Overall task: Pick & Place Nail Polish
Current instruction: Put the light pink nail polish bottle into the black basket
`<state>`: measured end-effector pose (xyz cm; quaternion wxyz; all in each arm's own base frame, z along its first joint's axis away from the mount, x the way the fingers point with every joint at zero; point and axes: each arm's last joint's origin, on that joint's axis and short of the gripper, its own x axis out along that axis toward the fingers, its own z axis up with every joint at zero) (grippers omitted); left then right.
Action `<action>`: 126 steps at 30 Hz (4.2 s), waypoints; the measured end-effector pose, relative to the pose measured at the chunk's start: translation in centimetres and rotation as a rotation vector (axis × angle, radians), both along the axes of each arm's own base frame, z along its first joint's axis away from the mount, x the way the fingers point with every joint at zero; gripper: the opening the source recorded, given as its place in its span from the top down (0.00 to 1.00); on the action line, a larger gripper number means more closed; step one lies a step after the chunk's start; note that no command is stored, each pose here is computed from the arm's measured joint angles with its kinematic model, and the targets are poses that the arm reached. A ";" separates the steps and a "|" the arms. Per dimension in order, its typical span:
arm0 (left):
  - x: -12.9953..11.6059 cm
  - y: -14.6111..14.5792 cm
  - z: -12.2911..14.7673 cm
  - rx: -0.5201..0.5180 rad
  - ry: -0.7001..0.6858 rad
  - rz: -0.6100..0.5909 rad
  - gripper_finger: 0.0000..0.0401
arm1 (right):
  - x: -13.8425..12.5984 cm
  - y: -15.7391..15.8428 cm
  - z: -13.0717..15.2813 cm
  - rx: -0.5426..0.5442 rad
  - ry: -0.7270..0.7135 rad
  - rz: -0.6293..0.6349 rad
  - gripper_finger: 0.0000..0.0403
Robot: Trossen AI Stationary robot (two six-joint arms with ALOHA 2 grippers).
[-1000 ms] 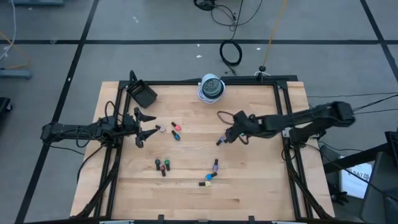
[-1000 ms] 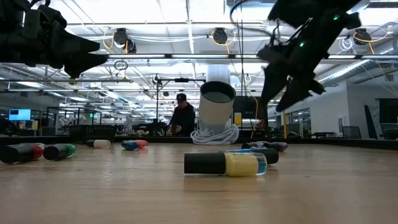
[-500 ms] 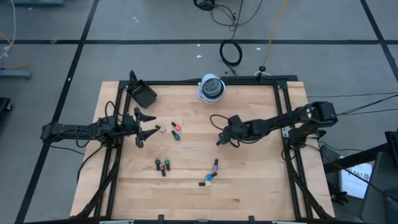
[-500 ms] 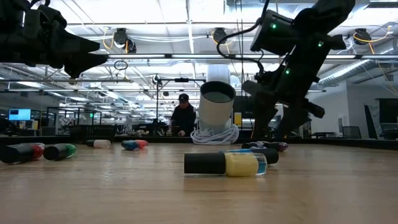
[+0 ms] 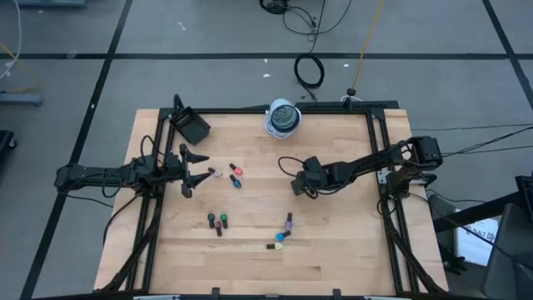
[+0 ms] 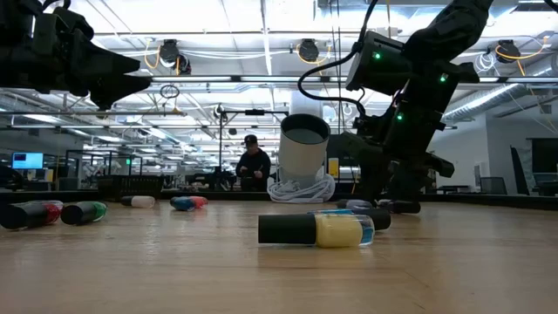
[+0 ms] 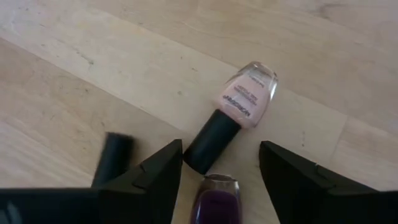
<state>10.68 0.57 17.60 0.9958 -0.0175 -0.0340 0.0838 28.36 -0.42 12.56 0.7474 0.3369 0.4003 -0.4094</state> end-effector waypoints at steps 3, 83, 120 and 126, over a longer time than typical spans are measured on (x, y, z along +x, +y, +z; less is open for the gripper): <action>0.0 0.0 0.0 0.000 0.000 0.000 0.32 | 0.0 -0.1 0.0 -0.007 -0.002 -0.005 0.55; 0.0 0.0 0.5 -0.311 -0.103 -0.027 0.32 | 0.3 -3.2 6.5 -1.135 0.030 1.080 0.87; 12.6 2.2 2.0 -0.342 0.168 0.324 0.32 | 6.5 -3.8 6.0 -1.354 0.033 1.165 0.87; 15.7 2.3 1.8 -0.287 0.239 0.265 0.32 | 7.2 -3.6 6.2 -1.384 0.115 1.115 0.87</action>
